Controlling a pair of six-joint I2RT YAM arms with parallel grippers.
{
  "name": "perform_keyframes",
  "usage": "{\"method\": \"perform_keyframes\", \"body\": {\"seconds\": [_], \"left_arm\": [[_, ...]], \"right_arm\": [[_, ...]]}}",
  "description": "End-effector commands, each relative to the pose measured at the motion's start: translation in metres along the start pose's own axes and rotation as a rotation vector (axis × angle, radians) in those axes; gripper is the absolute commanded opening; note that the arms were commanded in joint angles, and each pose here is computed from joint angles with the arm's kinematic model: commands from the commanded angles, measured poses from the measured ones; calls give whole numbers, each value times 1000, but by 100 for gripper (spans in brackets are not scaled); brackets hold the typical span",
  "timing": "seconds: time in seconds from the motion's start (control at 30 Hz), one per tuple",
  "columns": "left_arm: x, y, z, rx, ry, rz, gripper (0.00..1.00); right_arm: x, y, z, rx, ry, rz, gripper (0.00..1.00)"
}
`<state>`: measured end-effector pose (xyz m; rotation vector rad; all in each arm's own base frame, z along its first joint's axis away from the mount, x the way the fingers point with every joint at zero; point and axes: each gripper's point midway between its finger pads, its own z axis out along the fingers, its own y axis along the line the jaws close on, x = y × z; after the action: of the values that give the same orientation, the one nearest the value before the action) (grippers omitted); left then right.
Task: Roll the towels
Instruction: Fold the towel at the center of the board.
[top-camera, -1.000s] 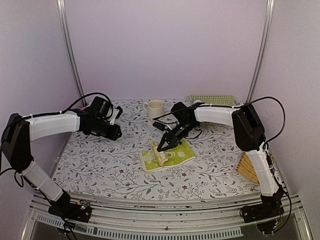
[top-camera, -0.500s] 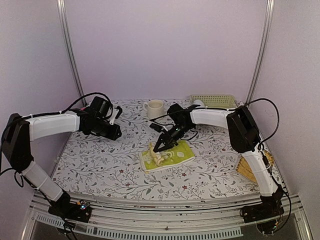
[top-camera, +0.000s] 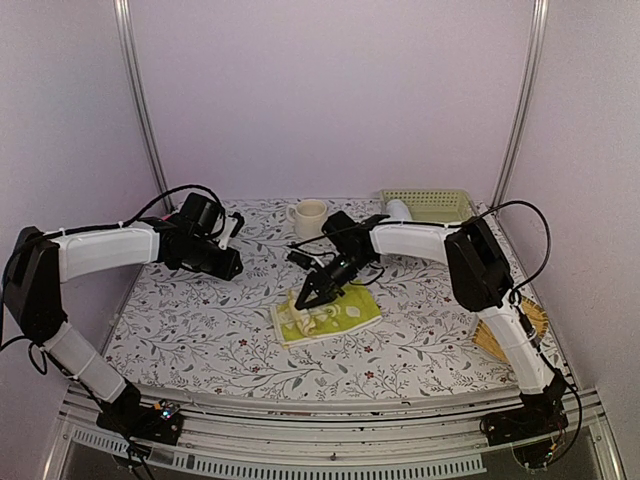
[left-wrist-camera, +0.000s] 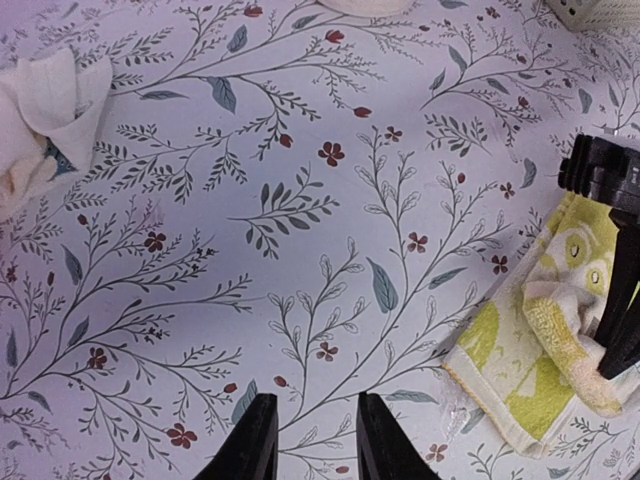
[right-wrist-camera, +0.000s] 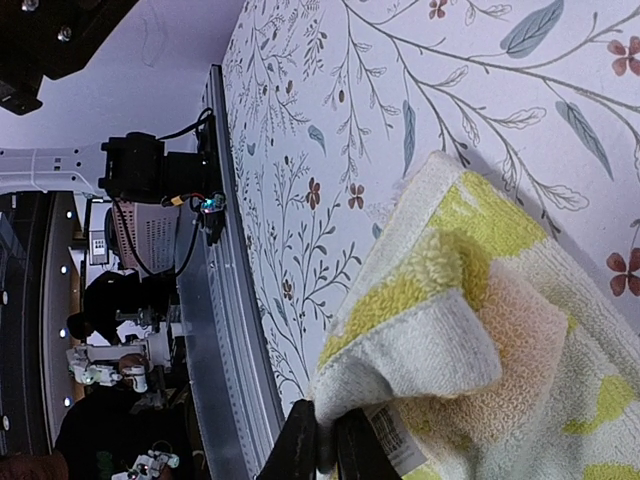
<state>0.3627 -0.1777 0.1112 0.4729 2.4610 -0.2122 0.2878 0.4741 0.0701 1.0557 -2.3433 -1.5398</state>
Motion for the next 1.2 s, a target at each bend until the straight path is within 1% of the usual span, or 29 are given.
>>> {"method": "perform_keyframes", "body": {"seconds": [0.0,0.03,0.07,0.13,0.23,0.33,0.47,0.57,0.67,0.77,0.9,1.0,1.07,1.17], "left_arm": [[-12,4,-5,-5,-39,2,30],[-12,4,-5,-7,-38,1,30],[-12,4,-5,-8,-39,2,30],[-13,5,-6,-11,-43,2,30],[-14,5,-6,-8,-48,-2,30],[-15,-1,-6,27,-50,-10,30],[-21,-31,-8,167,-57,-48,29],[-26,-69,-12,259,-73,-30,23],[-26,-107,-14,335,-53,-28,12],[-14,-131,-8,385,-10,-49,1],[7,-151,7,444,44,-88,0],[29,-166,22,503,119,-105,0],[44,-171,34,490,166,-102,0],[65,-161,51,419,233,-115,0]], "right_arm": [[0,0,8,-53,9,-5,15],[0,7,7,-90,10,-16,20],[0,15,5,-132,12,-23,28],[0,33,0,-191,14,-46,37],[-2,55,-17,-189,-3,-148,42],[-1,61,-34,-132,-25,-230,42],[-2,54,-63,18,-72,-297,42],[-3,34,-79,141,-99,-307,41],[-2,9,-93,245,-118,-288,39],[1,-10,-96,302,-109,-276,34],[6,-31,-92,338,-85,-262,27],[10,-45,-89,348,-69,-240,22],[13,-54,-88,363,-60,-235,22],[19,-74,-90,403,-52,-209,21]]}}
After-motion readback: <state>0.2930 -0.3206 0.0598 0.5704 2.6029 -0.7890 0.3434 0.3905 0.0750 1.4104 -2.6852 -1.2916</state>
